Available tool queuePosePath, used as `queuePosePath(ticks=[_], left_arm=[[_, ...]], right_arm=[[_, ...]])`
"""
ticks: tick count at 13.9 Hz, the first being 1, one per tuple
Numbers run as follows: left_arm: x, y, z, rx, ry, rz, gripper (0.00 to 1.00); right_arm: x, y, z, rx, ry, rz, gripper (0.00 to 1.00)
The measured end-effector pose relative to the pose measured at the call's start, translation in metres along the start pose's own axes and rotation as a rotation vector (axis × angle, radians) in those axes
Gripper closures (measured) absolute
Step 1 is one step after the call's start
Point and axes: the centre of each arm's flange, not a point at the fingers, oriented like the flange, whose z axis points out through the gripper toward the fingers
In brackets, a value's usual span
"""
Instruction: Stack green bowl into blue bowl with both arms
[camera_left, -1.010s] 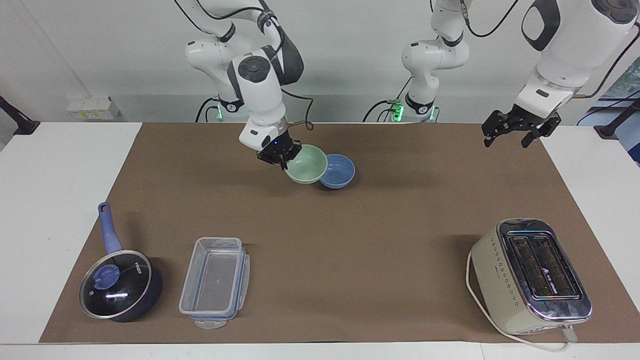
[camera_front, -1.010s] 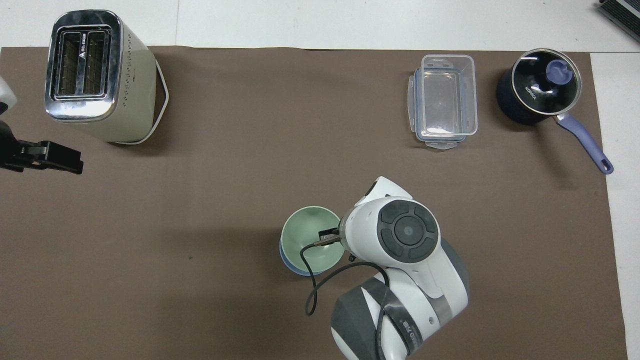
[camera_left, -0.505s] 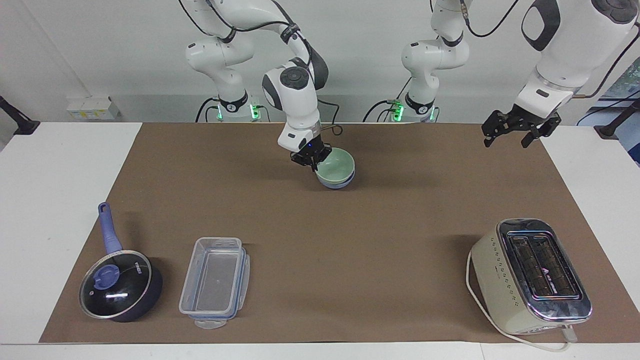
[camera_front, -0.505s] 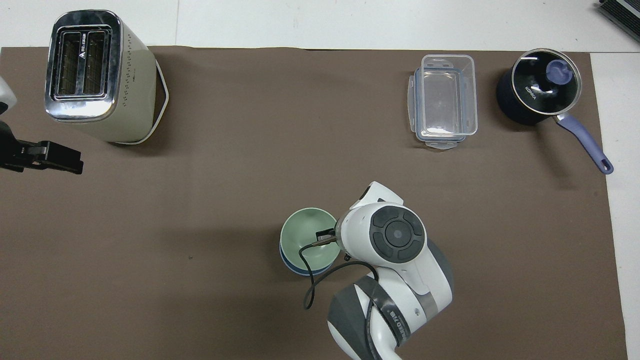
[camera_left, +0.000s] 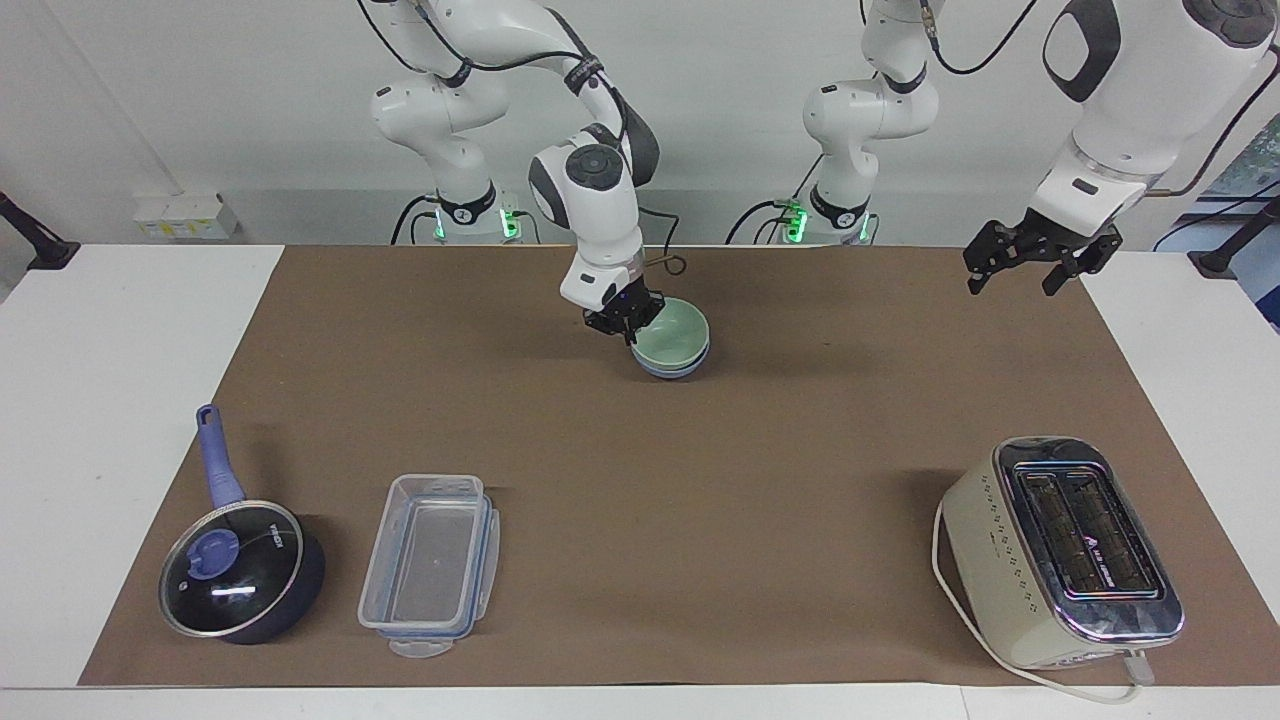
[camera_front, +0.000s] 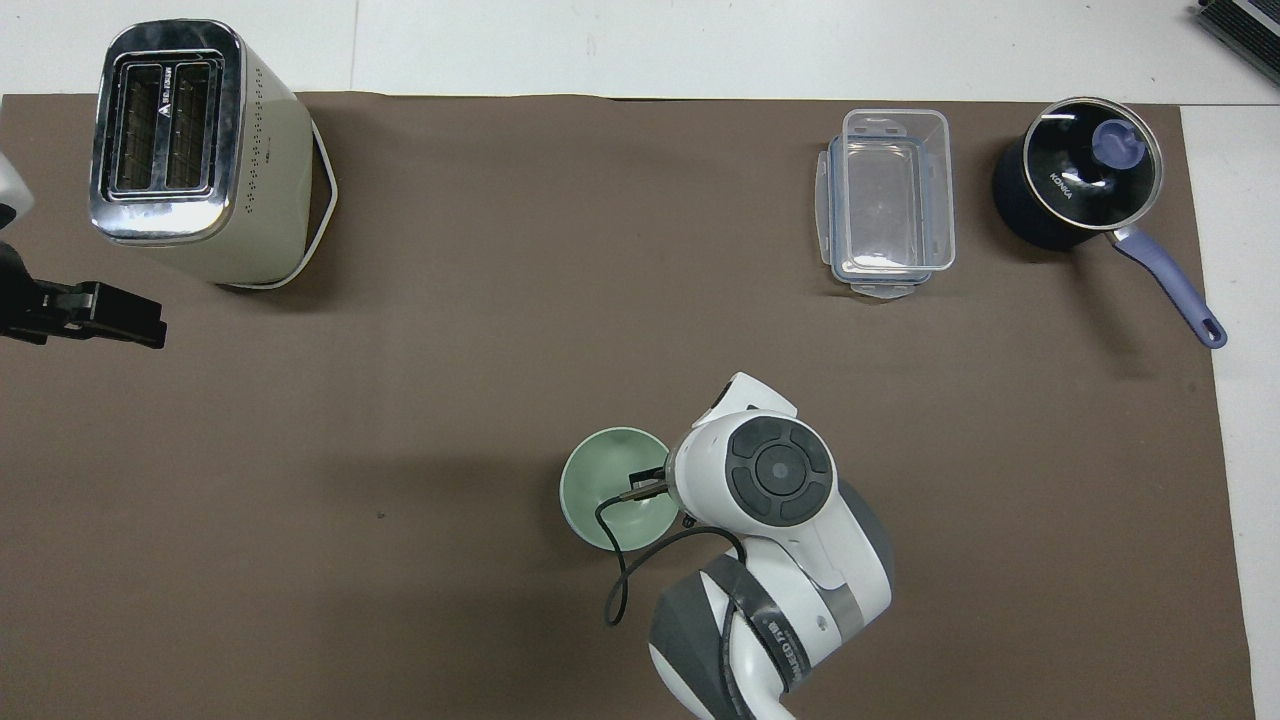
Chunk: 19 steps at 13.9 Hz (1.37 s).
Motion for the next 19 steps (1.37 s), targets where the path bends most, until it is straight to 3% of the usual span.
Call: queuePosePath(ticks=[9,12,14,17,19], left_arm=[[0.000,0.000,0.000,0.000,0.000,0.000,0.00],[0.000,0.000,0.000,0.000,0.000,0.000,0.00],[0.000,0.000,0.000,0.000,0.000,0.000,0.00],[0.000,0.000,0.000,0.000,0.000,0.000,0.00],[0.000,0.000,0.000,0.000,0.000,0.000,0.00]], right_arm=[[-0.002,-0.002,0.002,0.029,-0.015,0.026,0.94],[-0.001,-0.002,0.001,0.030,-0.013,0.026,0.66],[0.002,-0.003,-0.007,0.036,0.003,0.026,0.61],[0.014,0.003,-0.044,0.048,0.039,0.043,0.30],[0.027,0.031,-0.088,0.048,0.049,0.096,0.24]])
